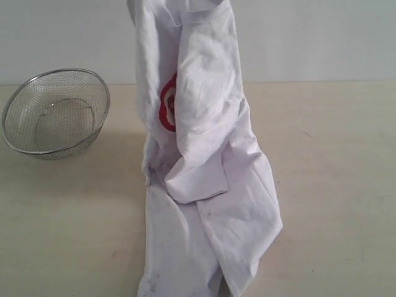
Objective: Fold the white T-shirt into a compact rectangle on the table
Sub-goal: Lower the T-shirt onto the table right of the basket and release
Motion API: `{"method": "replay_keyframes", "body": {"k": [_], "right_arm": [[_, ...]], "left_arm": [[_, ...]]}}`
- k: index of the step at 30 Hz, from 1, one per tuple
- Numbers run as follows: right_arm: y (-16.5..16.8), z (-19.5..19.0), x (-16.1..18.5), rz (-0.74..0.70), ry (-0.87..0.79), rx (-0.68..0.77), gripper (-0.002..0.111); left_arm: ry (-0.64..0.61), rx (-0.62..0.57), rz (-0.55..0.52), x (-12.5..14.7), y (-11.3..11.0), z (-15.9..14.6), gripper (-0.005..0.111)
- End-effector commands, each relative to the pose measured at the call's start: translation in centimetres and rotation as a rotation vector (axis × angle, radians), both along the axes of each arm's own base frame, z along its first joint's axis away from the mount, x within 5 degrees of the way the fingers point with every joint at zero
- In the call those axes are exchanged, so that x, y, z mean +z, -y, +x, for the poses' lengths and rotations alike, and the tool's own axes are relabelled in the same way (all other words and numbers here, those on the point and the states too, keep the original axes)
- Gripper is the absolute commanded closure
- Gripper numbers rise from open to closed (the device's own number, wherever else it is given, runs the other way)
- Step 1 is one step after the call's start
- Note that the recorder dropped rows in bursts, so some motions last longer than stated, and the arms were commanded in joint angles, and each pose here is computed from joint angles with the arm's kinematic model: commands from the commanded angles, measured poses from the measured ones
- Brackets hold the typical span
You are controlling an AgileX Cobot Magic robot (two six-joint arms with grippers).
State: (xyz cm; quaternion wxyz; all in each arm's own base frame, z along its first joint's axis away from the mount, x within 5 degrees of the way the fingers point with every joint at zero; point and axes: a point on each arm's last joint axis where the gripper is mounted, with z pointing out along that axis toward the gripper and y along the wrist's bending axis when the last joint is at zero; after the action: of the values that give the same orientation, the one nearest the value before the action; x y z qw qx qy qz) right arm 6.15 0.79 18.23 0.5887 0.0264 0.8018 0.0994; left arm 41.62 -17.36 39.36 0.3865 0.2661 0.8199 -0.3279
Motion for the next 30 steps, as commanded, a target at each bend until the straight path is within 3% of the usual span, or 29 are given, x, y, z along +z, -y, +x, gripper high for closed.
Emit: {"method": "replay_keyframes", "body": {"k": [1, 11, 17, 23, 25, 30], "right_arm": [[0.0, 0.0, 0.1, -0.005, 0.014, 0.001, 0.108], [0.0, 0.0, 0.1, -0.005, 0.014, 0.001, 0.108], [0.0, 0.0, 0.1, -0.005, 0.014, 0.001, 0.108], [0.0, 0.0, 0.1, -0.005, 0.014, 0.001, 0.108], [0.0, 0.0, 0.1, -0.005, 0.014, 0.001, 0.108], [0.0, 0.0, 0.1, -0.005, 0.014, 0.001, 0.108]], "left_arm": [[0.035, 0.086, 0.138, -0.4, -1.2, 0.6, -0.003], [0.003, 0.031, 0.112, -0.1, -0.9, -0.2, -0.003], [-0.093, -0.014, 0.154, 0.7, -3.1, -1.7, -0.003], [-0.150, -0.048, -0.112, 2.9, -4.5, -3.0, -0.003], [-0.105, -0.112, -0.173, 3.6, -4.5, -4.1, -0.003], [-0.121, -0.149, -0.168, 2.4, -5.0, -6.8, -0.003]]}}
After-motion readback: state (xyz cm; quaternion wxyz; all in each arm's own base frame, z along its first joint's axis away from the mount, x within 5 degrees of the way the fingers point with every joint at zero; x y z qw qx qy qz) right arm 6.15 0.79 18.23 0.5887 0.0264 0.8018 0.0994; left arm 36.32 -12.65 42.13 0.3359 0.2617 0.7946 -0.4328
